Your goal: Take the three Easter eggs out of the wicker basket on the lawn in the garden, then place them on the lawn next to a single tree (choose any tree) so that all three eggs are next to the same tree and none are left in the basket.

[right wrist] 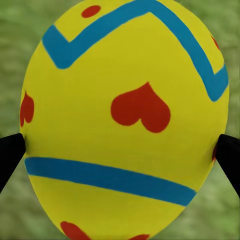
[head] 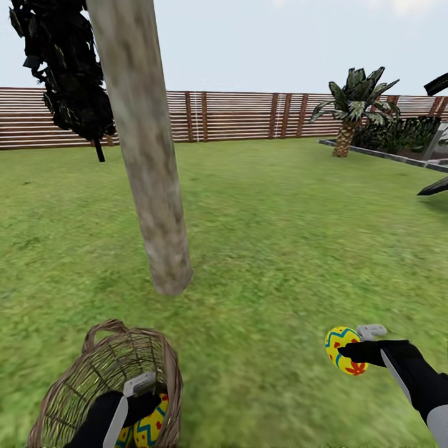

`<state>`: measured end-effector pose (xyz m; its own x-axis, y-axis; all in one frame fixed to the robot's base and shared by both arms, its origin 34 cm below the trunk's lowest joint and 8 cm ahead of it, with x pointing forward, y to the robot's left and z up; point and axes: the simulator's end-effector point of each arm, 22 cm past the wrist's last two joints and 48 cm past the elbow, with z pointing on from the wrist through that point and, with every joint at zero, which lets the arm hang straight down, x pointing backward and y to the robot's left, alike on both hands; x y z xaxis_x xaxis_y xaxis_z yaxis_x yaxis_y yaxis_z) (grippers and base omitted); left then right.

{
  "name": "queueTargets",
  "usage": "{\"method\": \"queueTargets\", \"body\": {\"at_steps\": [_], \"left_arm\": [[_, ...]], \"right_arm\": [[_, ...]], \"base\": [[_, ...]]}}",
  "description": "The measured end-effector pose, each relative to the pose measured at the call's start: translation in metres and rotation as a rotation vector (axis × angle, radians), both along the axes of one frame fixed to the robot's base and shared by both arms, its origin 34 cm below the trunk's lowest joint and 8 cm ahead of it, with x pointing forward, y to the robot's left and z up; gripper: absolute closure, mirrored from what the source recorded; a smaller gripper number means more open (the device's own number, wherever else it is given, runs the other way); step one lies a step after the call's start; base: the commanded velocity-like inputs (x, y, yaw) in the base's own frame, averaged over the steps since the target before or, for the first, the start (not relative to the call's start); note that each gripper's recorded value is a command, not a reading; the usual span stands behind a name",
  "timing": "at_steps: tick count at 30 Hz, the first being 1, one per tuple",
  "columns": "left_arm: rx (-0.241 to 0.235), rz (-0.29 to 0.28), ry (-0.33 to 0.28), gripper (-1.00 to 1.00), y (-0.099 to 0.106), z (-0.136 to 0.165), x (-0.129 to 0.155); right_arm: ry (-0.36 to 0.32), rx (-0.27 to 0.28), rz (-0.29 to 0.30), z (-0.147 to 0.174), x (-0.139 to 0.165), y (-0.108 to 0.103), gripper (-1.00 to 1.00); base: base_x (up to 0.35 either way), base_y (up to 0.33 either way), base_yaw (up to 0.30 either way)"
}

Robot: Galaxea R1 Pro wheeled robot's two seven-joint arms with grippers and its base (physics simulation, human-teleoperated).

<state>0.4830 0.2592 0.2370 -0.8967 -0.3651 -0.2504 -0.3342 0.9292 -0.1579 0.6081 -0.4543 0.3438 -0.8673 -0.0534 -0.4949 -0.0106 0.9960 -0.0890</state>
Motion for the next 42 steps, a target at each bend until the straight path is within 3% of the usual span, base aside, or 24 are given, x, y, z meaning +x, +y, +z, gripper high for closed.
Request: {"method": "queueTargets", "body": {"at_steps": [10,17,25,42], "left_arm": [[-0.002,0.000,0.027,-1.00,-0.001,-0.012,-0.007],[-0.002,-0.001,0.026,-1.00,-0.001,-0.012,-0.007],[-0.003,0.000,0.028,-1.00,-0.001,-0.012,-0.008],[-0.003,0.000,0.073,-1.00,-0.001,-0.031,-0.020]], "right_arm": [[0.027,0.001,-0.001,-0.015,-0.004,0.000,1.00],[0.026,-0.001,-0.001,-0.015,-0.005,-0.001,1.00],[-0.052,-0.007,0.020,-0.002,0.012,-0.003,1.00],[0.003,-0.007,0.028,-0.031,0.002,0.002,1.00]], "base": [[0.000,0.000,0.000],[0.269,0.000,0.000],[0.034,0.000,0.000],[0.000,0.000,0.000]]}}
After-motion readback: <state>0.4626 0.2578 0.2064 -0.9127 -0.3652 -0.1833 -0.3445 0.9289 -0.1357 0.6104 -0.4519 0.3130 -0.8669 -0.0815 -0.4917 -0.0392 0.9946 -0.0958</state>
